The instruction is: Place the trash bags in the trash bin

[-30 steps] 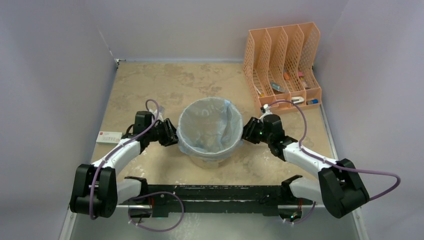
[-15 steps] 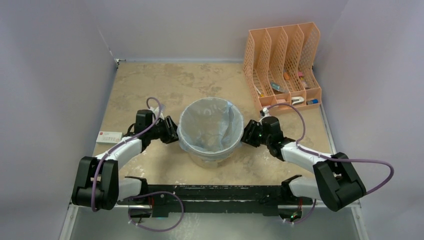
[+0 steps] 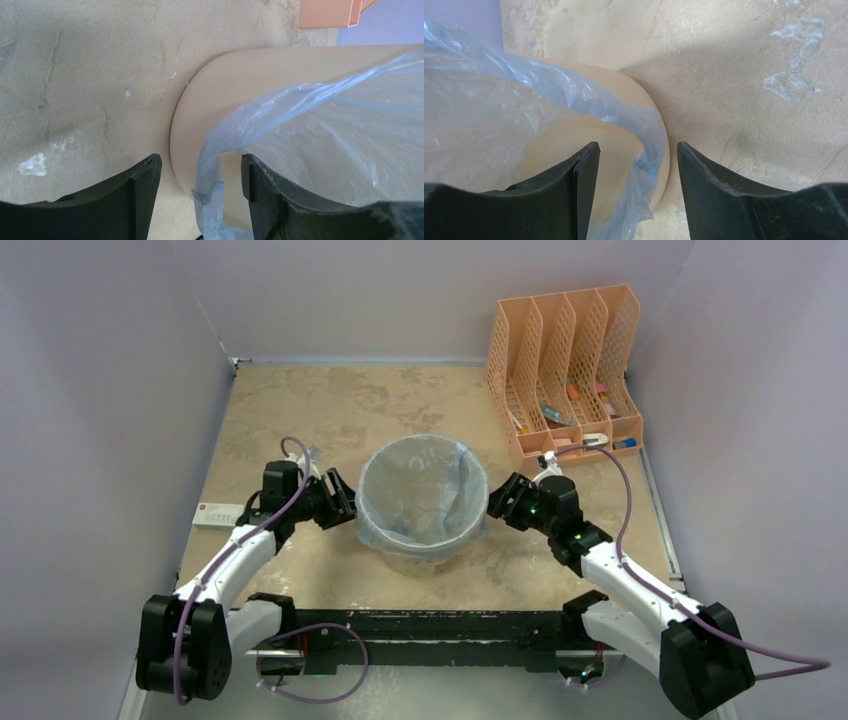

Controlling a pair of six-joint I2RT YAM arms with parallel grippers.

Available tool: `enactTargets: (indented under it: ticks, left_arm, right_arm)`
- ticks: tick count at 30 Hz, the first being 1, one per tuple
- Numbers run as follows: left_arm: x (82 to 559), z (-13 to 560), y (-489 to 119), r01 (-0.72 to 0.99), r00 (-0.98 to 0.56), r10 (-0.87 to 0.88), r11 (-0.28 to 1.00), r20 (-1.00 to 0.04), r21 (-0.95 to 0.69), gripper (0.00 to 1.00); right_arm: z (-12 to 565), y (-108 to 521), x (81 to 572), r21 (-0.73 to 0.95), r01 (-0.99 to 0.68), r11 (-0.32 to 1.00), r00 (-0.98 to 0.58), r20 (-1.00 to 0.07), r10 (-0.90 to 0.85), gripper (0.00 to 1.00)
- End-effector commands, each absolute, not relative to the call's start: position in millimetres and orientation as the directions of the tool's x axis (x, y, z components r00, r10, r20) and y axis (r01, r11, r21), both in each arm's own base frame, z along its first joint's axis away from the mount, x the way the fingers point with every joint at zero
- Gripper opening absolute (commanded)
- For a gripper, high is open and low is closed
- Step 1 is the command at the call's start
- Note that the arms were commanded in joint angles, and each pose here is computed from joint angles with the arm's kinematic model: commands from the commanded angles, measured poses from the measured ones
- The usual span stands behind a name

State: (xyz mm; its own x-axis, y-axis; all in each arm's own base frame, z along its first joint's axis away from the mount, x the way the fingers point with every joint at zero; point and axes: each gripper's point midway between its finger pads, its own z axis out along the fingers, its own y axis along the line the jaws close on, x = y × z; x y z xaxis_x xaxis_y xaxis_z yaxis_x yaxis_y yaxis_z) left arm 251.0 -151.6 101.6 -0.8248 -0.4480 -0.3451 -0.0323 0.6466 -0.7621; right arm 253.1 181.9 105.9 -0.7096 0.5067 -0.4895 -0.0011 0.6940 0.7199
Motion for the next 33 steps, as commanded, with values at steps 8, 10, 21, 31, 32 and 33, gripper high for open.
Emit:
enactTargets:
  ticks: [8,10,21,31,32,33]
  left_arm:
    - [223.4,107.9,-152.0,-0.074,-0.835,-0.466,0.622,-0.292,-0.78,0.62]
    - [219.0,109.5,-155.4,-0.062,-0.839,-0.464,0.599,-0.283,-0.798,0.62]
    - [212.6,113.5,-171.8,-0.024,-0.867,-0.443,0.493,-0.227,-0.87,0.45]
    - [251.8,135.4,-187.2,0.039,-0.856,-0.449,0.44,-0.258,-0.897,0.46]
    - [254.6,134.0,-186.2,0.029,-0.856,-0.447,0.457,-0.258,-0.889,0.47]
    - [257.5,131.7,-183.7,0.02,-0.852,-0.45,0.481,-0.267,-0.876,0.48]
  right_arm:
    - [88.8,189.1,221.9,0.749,0.013,0.662,-0.791,-0.397,0.465,0.58]
    - [90.2,198.2,218.2,0.779,-0.017,0.627,-0.812,-0.377,0.446,0.54]
    - [94.9,215.7,220.2,0.83,-0.043,0.556,-0.843,-0.329,0.426,0.54]
    - [116.1,222.3,235.5,0.868,-0.007,0.496,-0.82,-0.289,0.494,0.55]
    - [114.8,218.4,239.6,0.856,0.008,0.516,-0.805,-0.301,0.511,0.56]
    - [114.2,214.7,242.4,0.846,0.018,0.533,-0.793,-0.312,0.523,0.56]
